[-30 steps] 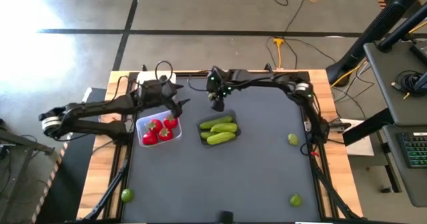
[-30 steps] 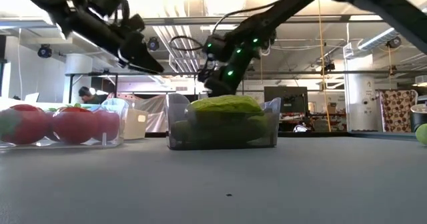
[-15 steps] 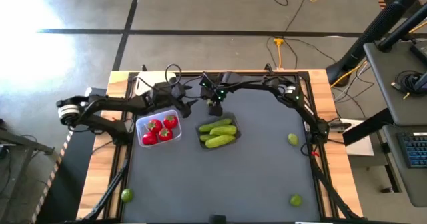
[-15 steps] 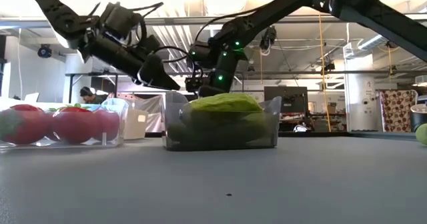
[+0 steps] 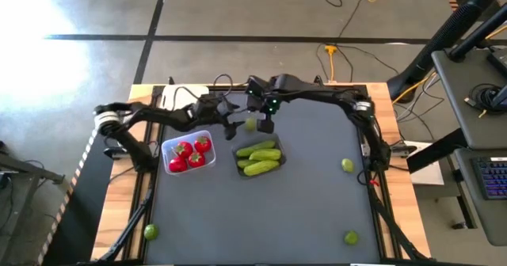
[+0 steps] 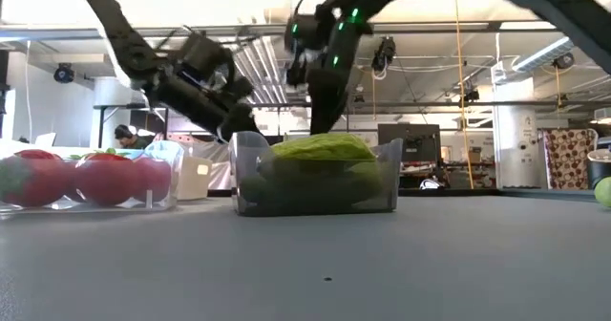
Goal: Sort produce into baskets
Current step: Put the lemon into the white bin
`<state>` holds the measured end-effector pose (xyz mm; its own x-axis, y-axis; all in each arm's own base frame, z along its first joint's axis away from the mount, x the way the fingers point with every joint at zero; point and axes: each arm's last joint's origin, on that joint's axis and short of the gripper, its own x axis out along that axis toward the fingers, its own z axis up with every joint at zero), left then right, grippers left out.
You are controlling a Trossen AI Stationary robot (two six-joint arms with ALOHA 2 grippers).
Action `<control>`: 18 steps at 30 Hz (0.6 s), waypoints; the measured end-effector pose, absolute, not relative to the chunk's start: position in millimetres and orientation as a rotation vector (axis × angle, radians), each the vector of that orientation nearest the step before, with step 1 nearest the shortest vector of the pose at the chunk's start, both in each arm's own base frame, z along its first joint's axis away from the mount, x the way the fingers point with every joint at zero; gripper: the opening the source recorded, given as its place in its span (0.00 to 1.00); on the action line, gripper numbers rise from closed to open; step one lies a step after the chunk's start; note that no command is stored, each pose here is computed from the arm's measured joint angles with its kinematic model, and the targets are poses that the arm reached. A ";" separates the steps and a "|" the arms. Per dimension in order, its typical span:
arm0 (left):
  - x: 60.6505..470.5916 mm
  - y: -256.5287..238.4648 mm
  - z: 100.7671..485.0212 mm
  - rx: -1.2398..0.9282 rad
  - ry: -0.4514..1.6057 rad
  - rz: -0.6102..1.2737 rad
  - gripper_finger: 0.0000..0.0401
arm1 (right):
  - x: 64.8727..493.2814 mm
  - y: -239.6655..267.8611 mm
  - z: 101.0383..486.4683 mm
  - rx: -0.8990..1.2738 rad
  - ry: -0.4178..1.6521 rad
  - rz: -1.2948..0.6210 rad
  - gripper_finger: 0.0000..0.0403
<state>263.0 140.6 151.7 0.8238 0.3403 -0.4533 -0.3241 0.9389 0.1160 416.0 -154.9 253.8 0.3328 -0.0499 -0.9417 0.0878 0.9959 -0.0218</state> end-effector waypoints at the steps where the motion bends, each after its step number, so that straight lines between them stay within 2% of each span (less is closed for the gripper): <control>1: 267.6 142.9 148.7 0.027 0.496 0.335 0.78 | 412.0 -150.4 262.2 0.029 1.220 -0.104 0.88; 9: 288.3 162.1 127.0 0.015 0.555 0.215 0.78 | 368.8 -118.5 319.1 0.037 1.072 -0.196 0.88; 13: 293.8 170.8 124.3 0.009 0.586 0.166 0.78 | 353.2 -108.1 327.2 0.037 0.994 -0.225 0.88; 18: 299.3 174.6 114.0 0.106 0.655 0.091 0.78 | 339.4 -103.6 322.5 0.047 0.946 -0.252 0.88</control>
<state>299.3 174.6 114.0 0.7896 0.1177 -0.6023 -0.0512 0.9906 0.1265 339.4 -103.6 322.5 0.5579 -0.1932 -0.8071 0.2343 0.9696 -0.0702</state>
